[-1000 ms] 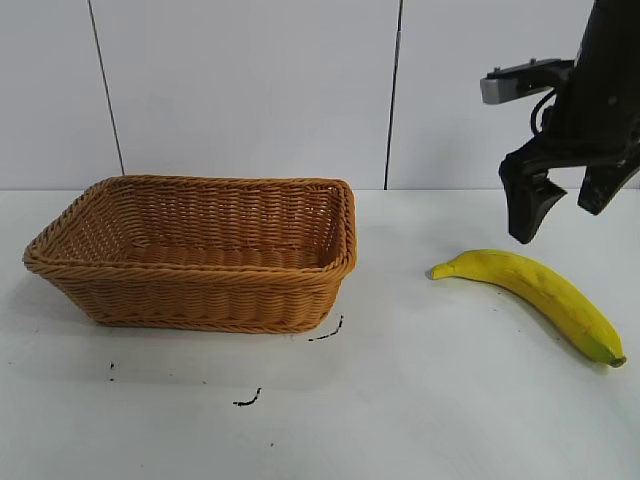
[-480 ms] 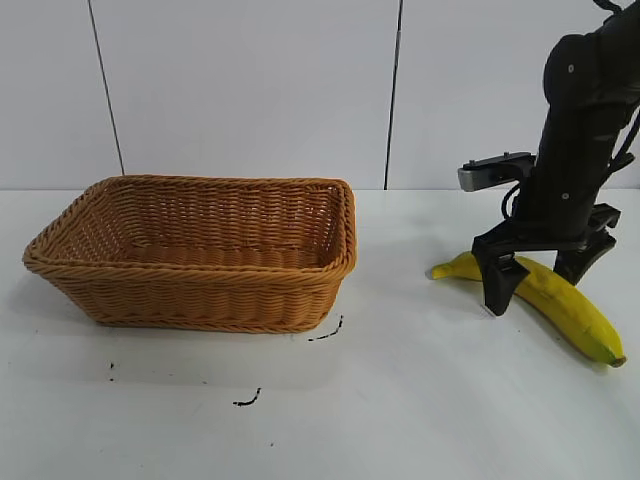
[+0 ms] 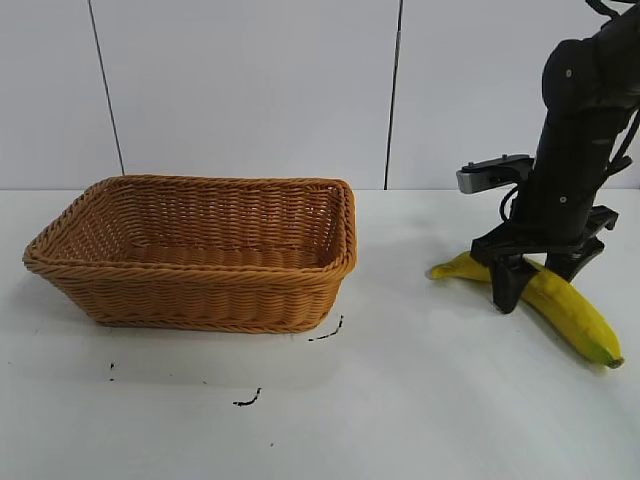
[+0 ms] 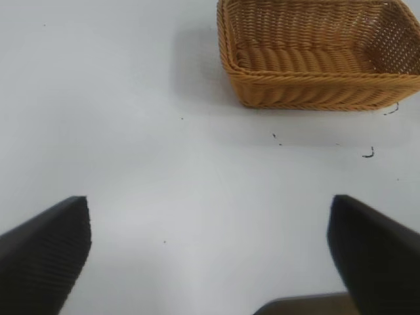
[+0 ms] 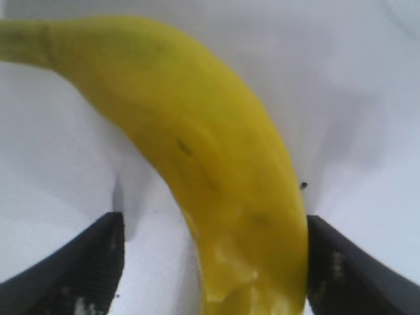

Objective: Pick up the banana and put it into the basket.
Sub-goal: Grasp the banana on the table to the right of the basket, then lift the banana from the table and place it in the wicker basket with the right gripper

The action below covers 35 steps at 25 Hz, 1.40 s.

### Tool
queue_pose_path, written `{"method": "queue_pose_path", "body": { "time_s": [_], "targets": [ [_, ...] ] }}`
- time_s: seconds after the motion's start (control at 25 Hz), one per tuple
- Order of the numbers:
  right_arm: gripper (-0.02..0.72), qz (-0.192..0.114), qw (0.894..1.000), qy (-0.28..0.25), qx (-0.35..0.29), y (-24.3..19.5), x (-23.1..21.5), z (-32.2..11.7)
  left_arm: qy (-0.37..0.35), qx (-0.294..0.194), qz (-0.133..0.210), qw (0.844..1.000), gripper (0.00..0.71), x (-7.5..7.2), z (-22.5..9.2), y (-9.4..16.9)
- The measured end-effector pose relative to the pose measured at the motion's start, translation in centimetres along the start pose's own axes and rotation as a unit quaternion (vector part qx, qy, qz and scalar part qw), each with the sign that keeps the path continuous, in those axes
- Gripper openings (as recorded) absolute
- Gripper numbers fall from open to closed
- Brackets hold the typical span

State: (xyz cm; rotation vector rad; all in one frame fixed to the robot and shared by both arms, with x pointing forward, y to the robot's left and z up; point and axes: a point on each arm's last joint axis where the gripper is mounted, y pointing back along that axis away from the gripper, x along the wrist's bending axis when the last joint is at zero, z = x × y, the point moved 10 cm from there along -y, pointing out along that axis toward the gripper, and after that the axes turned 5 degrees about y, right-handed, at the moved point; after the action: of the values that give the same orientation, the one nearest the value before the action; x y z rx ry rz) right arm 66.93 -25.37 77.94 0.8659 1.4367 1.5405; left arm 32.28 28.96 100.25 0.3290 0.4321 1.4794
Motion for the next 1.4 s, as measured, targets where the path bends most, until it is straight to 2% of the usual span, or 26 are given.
{"method": "queue_pose_path", "body": {
  "time_s": [0.04,0.4,0.48,0.64,0.76,1.0,1.4],
  "targets": [
    [0.311,-0.001,1.000,-0.001,0.000,0.0,-0.1,0.0,0.000,0.000,0.000,1.000,0.695,0.0,0.0,0.0],
    [0.318,-0.012,1.000,0.012,0.021,0.7,-0.6,-0.5,0.000,0.000,0.000,1.000,0.695,0.0,0.0,0.0],
    [0.318,-0.014,1.000,0.011,0.021,2.0,-0.8,0.0,0.000,0.000,0.000,1.000,0.695,0.0,0.0,0.0],
    [0.318,-0.016,1.000,0.004,0.011,7.4,-1.2,1.4,0.000,0.000,0.000,1.000,0.695,0.0,0.0,0.0],
    [0.318,-0.020,1.000,0.009,-0.011,10.9,-0.9,3.1,0.000,0.000,0.000,1.000,0.695,0.0,0.0,0.0],
    [0.318,-0.032,0.997,0.033,-0.068,15.1,0.6,6.7,0.000,0.000,0.000,1.000,0.695,0.0,0.0,0.0],
    [0.318,-0.045,0.985,0.109,-0.130,18.7,3.4,10.2,0.000,0.000,0.000,1.000,0.695,0.0,0.0,0.0]
  ]
}}
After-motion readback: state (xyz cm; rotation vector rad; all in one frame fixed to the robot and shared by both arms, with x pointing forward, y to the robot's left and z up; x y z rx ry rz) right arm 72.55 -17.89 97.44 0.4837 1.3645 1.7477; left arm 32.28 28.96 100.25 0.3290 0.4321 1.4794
